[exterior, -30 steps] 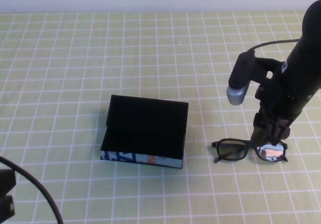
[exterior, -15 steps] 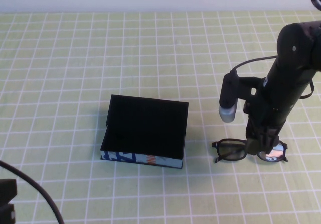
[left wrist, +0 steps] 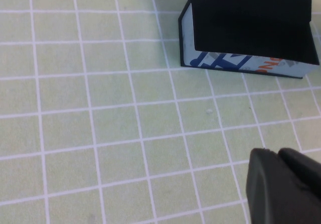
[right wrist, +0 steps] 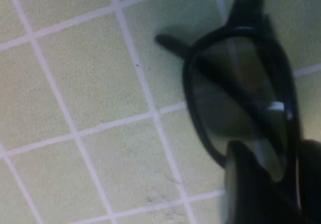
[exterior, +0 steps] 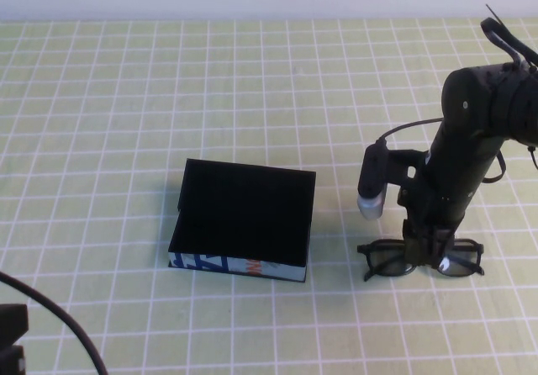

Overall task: Return glasses to glasses case
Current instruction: Pick up the glasses from the table, then place the glasses in the glasses case

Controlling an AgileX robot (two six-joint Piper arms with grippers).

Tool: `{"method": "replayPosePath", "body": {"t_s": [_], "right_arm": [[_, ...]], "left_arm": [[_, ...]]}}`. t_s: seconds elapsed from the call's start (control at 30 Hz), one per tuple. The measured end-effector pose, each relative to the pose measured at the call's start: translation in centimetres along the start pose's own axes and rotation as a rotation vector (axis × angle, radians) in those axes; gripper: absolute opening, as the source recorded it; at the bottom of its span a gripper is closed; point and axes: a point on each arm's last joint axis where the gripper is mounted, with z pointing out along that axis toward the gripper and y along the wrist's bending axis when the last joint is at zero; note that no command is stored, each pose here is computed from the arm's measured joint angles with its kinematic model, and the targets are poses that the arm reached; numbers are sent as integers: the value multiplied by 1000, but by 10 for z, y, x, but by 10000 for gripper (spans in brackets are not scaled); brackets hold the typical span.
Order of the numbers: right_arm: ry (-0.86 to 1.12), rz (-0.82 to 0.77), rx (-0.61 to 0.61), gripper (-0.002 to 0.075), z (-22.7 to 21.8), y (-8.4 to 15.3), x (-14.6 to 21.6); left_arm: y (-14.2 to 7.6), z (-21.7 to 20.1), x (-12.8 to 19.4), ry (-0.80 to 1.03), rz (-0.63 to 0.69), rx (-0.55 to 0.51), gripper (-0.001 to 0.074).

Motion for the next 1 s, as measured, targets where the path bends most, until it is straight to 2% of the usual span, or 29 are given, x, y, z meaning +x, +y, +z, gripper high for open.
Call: {"method": "replayPosePath", "body": {"t_s": [0.13, 0.23, 0.47, 0.73, 0.83, 1.0], "right_arm": [[14, -2, -21, 66, 0, 2, 1], [19, -3, -29, 21, -3, 3, 1], [-1, -11, -6, 8, -16, 2, -1], [-213, -27, 52, 6, -89, 7, -33], [-289, -65, 85, 6, -111, 16, -56], [-364, -168, 90, 6, -129, 49, -103]], "left_arm": [[0, 0, 0, 0, 0, 0, -3], [0, 0, 0, 0, 0, 0, -3], [0, 0, 0, 0, 0, 0, -3], [0, 0, 0, 2, 0, 0, -3], [0, 0, 0, 2, 0, 0, -3], [0, 0, 0, 2, 0, 0, -3]]}}
